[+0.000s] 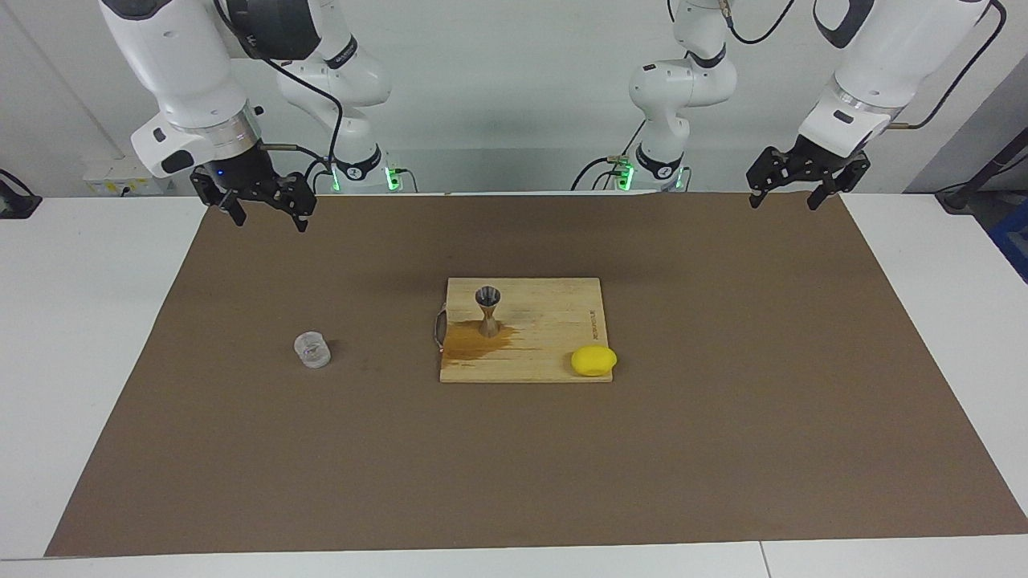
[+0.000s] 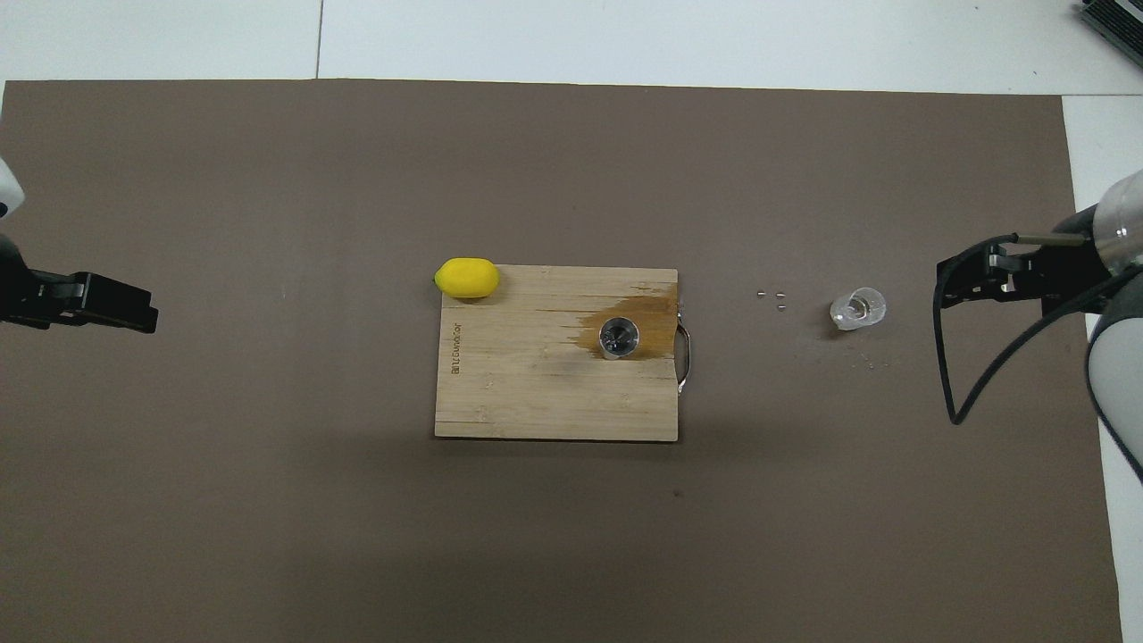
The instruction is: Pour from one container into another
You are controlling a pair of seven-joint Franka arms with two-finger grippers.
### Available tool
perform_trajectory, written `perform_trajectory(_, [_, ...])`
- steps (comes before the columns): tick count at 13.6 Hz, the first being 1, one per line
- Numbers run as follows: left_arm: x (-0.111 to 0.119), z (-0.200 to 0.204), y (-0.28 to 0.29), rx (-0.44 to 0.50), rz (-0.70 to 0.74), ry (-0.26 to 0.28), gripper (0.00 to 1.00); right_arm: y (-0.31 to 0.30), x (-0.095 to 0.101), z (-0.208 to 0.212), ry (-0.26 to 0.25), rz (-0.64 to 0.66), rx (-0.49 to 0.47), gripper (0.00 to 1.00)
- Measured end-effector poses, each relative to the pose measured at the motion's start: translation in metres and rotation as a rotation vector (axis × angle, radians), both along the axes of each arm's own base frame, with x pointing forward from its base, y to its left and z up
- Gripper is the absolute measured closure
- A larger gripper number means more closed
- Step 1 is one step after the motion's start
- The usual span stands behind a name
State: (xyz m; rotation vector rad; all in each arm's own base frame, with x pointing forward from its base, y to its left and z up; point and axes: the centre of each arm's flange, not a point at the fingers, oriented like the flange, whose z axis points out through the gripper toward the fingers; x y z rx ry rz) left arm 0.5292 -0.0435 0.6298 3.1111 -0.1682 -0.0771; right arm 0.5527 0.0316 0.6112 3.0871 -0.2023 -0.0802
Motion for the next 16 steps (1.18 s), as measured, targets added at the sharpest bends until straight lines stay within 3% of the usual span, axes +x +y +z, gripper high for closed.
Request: perform_trajectory(16, [0.0000,0.0000,0.0000,0.000,0.000,0.000,0.00,0.0076,-0.0016,0.0097,-0.019,0.014,0.001,0.00])
